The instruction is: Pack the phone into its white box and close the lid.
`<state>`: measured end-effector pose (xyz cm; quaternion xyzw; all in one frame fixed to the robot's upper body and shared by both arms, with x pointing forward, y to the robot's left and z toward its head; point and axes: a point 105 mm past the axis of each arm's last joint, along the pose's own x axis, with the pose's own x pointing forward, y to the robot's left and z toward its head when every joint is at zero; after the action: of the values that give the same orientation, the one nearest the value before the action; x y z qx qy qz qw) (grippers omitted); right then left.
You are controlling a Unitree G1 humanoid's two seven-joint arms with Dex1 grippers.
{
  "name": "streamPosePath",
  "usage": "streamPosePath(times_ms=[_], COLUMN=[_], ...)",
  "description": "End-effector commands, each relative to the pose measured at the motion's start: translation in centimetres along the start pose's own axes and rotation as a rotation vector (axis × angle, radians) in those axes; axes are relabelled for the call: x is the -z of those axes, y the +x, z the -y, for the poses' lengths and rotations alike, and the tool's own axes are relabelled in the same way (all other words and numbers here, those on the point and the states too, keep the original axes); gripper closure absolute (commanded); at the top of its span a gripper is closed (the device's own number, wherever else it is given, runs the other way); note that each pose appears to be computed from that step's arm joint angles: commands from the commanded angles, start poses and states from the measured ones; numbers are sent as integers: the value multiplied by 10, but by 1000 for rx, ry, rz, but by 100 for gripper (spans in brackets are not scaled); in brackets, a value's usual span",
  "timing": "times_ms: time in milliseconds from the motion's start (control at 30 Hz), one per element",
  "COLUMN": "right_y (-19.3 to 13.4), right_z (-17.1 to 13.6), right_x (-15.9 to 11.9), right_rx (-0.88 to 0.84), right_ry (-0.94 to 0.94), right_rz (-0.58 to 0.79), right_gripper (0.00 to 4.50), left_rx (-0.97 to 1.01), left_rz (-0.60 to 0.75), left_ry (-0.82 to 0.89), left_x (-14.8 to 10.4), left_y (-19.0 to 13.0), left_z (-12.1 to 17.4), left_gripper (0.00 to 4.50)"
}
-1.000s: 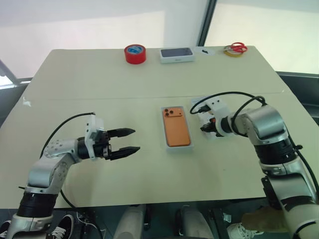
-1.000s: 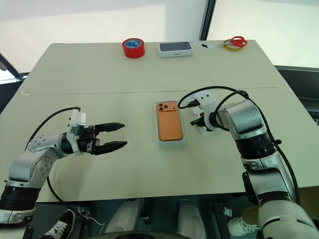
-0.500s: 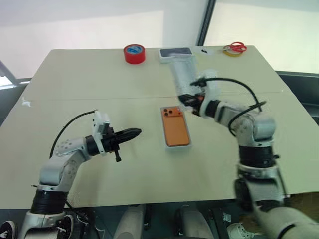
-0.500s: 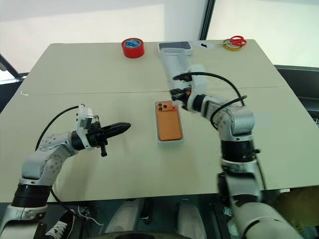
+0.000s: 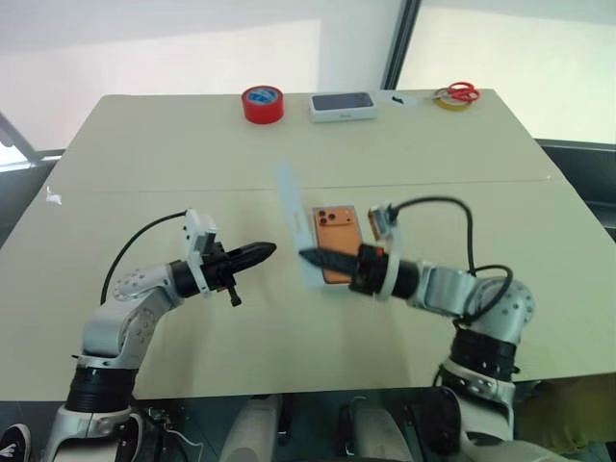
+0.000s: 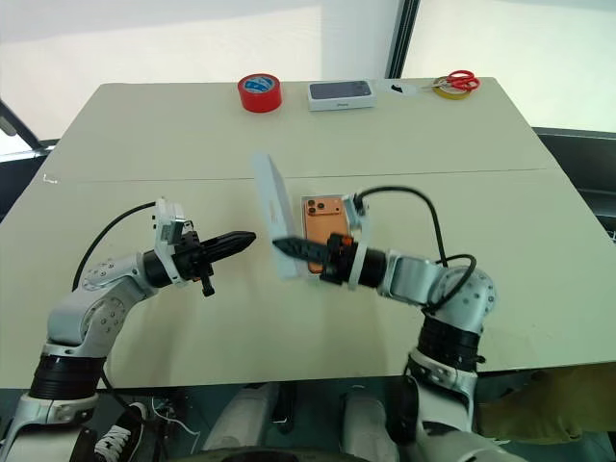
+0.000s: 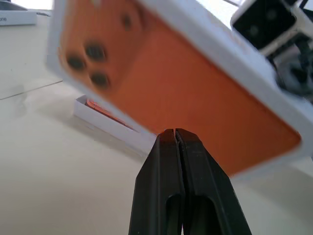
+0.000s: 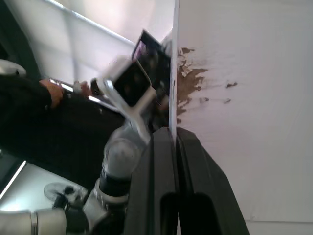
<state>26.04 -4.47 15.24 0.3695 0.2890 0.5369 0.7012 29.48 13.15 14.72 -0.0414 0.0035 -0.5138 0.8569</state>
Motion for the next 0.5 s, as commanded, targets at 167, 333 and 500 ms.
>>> streamPosePath(times_ms=[167, 333, 500], right_y=[14, 17, 13], right_z=[-3, 10, 28], right_x=[-19, -21, -25], right_rx=[-3, 48, 170], right_ry=[49, 106, 39], right_rz=[4, 22, 34], right_gripper=[450, 450, 450], left_rx=[24, 35, 21], left_rz=[15, 5, 24], left_ry=[37, 28, 16], left_x=[7, 23, 27], left_y=[14, 31, 44], left_z=[18, 26, 21], left_gripper=[444, 444, 444])
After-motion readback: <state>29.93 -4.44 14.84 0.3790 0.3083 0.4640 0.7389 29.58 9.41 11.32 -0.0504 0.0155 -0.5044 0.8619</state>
